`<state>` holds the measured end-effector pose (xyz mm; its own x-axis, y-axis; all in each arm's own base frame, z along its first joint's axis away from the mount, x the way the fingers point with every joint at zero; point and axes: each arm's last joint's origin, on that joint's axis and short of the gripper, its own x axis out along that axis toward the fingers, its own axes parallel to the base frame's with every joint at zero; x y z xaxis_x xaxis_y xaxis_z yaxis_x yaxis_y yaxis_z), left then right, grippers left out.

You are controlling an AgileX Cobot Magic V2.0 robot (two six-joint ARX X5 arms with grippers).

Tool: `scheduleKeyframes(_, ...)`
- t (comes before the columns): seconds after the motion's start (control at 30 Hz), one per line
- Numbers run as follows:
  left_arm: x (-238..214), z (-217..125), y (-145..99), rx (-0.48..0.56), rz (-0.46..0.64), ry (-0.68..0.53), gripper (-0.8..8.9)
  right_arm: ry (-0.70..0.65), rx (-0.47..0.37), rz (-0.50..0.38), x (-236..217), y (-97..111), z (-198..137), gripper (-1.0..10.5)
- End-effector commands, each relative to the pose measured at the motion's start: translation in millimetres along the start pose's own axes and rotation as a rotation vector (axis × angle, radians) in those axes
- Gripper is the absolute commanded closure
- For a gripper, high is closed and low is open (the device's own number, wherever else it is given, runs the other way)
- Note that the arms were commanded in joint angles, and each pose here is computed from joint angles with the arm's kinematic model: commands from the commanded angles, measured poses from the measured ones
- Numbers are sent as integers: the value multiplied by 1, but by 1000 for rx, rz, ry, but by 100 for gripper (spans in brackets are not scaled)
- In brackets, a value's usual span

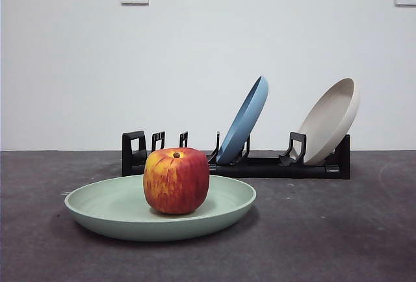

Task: Take the green plate from the plate rack,put the plate on the table,take the apple from the table,put the apple in the plate

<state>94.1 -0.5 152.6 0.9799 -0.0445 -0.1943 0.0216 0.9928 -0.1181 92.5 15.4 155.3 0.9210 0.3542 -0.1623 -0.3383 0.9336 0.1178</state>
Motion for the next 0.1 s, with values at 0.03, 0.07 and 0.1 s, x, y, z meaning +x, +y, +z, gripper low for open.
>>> scheduleKeyframes(0.03,1,-4,1,-7,5,11,816,17,14,-3,1,-1,-5,946)
scheduleKeyframes(0.07,1,-4,1,-7,5,11,816,17,14,-3,1,-1,-5,946)
scheduleKeyframes(0.1,1,-4,1,-7,5,11,816,17,14,-3,1,-1,-5,946)
